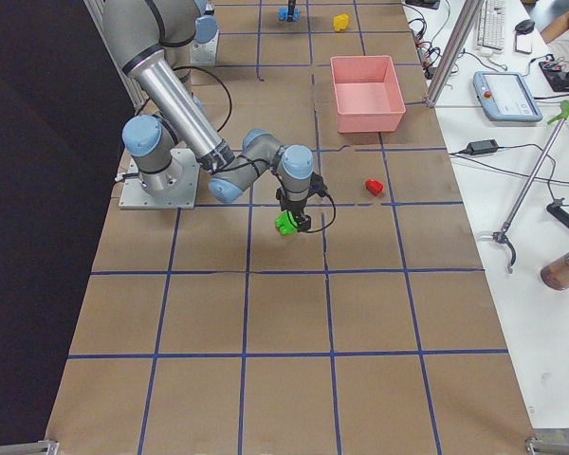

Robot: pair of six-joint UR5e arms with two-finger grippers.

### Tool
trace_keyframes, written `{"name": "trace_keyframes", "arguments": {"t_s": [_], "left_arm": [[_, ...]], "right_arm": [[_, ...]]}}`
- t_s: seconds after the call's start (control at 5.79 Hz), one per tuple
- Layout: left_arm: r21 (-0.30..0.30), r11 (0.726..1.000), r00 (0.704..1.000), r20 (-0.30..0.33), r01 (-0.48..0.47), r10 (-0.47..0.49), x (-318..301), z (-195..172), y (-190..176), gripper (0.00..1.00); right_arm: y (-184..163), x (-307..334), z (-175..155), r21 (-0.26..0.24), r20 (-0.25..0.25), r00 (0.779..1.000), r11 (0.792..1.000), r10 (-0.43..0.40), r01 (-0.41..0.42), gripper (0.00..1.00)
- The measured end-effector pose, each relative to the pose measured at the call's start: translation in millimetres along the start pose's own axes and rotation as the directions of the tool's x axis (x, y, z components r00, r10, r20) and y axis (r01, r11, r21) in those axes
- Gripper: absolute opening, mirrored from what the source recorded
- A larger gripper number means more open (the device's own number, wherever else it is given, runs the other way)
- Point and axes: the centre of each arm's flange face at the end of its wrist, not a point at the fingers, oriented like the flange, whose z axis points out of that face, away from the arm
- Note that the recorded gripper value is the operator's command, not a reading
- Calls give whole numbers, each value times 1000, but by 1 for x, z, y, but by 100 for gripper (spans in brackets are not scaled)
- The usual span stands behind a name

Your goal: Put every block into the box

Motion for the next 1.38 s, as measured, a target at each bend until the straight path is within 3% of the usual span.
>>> {"name": "trace_keyframes", "arguments": {"t_s": [0.17,0.69,0.86,1.04,1.38], "left_arm": [[6,1000,1000,4,1,-1,-1,-5,0,0],[48,999,1000,10,-12,11,7,-30,-8,0],[65,998,1000,-13,-23,24,13,-54,-21,0],[45,999,999,-48,-13,15,14,-95,-46,0],[39,998,997,-61,58,-56,51,-169,-110,0]], "right_arm": [[1,0,2,-15,0,1000,1000,1,-1,100],[8,-1,6,-80,17,1000,997,0,2,85],[8,-3,6,-85,30,1000,996,0,3,73],[8,-3,5,-82,33,999,997,1,2,52],[8,-3,2,-75,29,1000,997,2,0,47]]}}
